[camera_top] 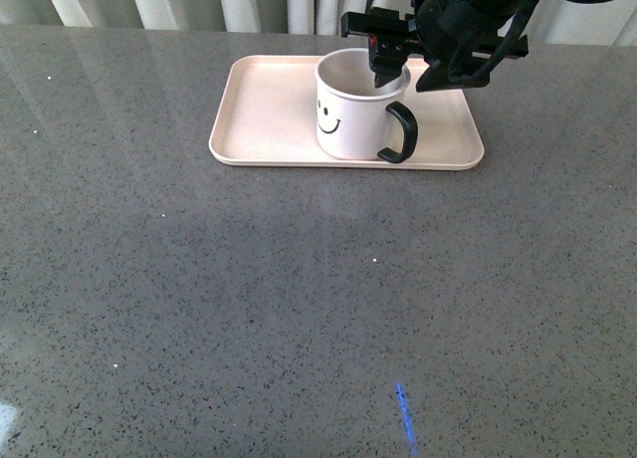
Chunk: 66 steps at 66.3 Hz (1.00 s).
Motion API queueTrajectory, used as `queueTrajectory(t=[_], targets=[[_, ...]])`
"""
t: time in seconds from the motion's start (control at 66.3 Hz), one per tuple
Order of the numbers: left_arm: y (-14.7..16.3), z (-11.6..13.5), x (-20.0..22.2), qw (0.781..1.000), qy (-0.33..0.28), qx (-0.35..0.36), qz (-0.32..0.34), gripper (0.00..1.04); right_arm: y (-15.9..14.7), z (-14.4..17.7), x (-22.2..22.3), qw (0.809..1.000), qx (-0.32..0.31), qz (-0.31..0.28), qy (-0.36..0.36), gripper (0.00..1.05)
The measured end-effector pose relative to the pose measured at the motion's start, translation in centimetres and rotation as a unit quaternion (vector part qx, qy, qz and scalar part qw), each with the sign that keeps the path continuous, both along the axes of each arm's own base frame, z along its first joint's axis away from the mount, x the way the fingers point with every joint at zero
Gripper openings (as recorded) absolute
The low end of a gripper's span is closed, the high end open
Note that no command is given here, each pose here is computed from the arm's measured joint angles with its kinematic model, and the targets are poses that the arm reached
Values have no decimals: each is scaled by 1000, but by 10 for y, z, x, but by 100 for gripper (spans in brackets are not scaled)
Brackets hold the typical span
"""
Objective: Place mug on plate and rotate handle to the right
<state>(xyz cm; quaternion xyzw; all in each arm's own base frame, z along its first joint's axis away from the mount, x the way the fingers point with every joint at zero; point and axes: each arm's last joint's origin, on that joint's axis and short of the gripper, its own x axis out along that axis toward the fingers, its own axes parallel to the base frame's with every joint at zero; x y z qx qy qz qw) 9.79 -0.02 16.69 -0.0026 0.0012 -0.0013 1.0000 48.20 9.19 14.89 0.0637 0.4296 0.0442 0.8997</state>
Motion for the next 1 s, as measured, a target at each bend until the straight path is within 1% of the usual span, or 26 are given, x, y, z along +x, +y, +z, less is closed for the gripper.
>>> queueTrajectory(t=[0.106, 0.241, 0.272, 0.407, 0.498, 0.634, 0.694, 0.8, 0.875, 0.996], targets=[[0, 0, 0, 1000, 0, 0, 0, 96, 1, -1, 1, 1000, 0, -1, 3, 30], [0, 0, 0, 1000, 0, 0, 0, 96, 1, 0, 1, 1000, 8, -8, 9, 4], [0, 0, 0, 1000, 0, 0, 0, 96, 1, 0, 1, 1000, 10, -7, 9, 1], [0, 0, 0, 1000, 0, 0, 0, 96, -4, 3, 2, 1000, 19, -5, 6, 2], [0, 0, 0, 1000, 0, 0, 0, 96, -15, 16, 2, 1000, 2, 10, -15, 2], [0, 0, 0, 1000, 0, 0, 0, 96, -27, 33, 4, 996, -36, 67, -36, 2], [0, 0, 0, 1000, 0, 0, 0, 96, -29, 38, 5, 994, -43, 90, -39, 2], [0, 0, 0, 1000, 0, 0, 0, 96, -29, 42, 7, 986, -67, 149, -45, 2], [0, 0, 0, 1000, 0, 0, 0, 96, -25, 43, 10, 976, -85, 194, -47, 2], [0, 0, 0, 1000, 0, 0, 0, 96, -21, 41, 15, 966, -107, 230, -50, 2]])
